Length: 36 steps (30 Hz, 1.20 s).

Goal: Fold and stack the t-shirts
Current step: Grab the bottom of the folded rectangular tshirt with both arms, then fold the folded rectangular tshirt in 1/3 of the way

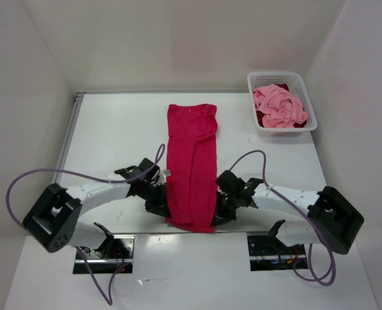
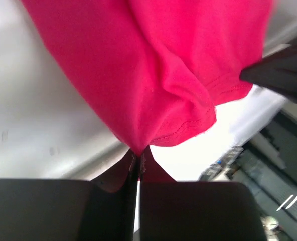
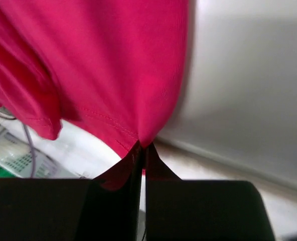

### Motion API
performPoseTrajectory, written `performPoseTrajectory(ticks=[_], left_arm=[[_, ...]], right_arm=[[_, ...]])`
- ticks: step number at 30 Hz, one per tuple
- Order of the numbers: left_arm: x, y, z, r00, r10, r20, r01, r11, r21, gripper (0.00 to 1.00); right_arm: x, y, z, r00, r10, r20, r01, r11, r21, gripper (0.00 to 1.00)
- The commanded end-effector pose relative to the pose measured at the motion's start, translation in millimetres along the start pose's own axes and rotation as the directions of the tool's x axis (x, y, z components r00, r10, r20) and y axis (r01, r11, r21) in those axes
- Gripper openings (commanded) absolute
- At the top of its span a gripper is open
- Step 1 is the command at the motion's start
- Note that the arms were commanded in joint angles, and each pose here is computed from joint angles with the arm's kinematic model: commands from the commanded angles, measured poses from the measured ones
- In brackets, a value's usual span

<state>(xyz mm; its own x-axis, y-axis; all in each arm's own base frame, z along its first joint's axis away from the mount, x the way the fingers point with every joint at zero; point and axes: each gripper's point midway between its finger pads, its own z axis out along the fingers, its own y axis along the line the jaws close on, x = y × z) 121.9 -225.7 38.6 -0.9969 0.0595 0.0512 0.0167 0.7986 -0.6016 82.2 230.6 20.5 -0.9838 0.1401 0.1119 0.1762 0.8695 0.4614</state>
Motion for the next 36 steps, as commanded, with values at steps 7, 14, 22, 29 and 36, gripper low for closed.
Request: performPoseTrajectory(ticks=[7, 14, 22, 29, 36], left_arm=[[-95.6, -20.1, -79.8, 0.967, -0.067, 0.247, 0.049, 0.996, 0.08, 0.0], [-219.8, -34.3, -94.8, 0.903, -0.001, 0.43, -0.014, 0.999, 0.032, 0.0], [-309.3, -3.0, -82.3, 0.881, -0.001, 0.474, 0.021, 0.999, -0.036, 0.02], [-327.1, 17.5, -55.3, 0.893, -0.013, 0.449, 0.045, 0.997, -0.062, 0.16], [-321.8, -24.9, -101.9, 0.816, 0.017, 0.578, -0.039, 0.999, 0.025, 0.46]], right_arm=[[-125.3, 37.1, -88.4, 0.966, 0.017, 0.258, 0.007, 0.996, -0.092, 0.01], [-248.9, 75.2, -103.8, 0.901, -0.099, 0.423, 0.129, 0.991, -0.043, 0.01], [-328.7, 59.4, -74.2, 0.896, -0.093, 0.433, 0.104, 0.995, -0.003, 0.01], [-353.7, 52.5, -59.5, 0.893, -0.076, 0.443, 0.091, 0.996, -0.012, 0.09], [-350.9, 65.0, -91.8, 0.861, -0.098, 0.498, 0.119, 0.993, -0.01, 0.41]])
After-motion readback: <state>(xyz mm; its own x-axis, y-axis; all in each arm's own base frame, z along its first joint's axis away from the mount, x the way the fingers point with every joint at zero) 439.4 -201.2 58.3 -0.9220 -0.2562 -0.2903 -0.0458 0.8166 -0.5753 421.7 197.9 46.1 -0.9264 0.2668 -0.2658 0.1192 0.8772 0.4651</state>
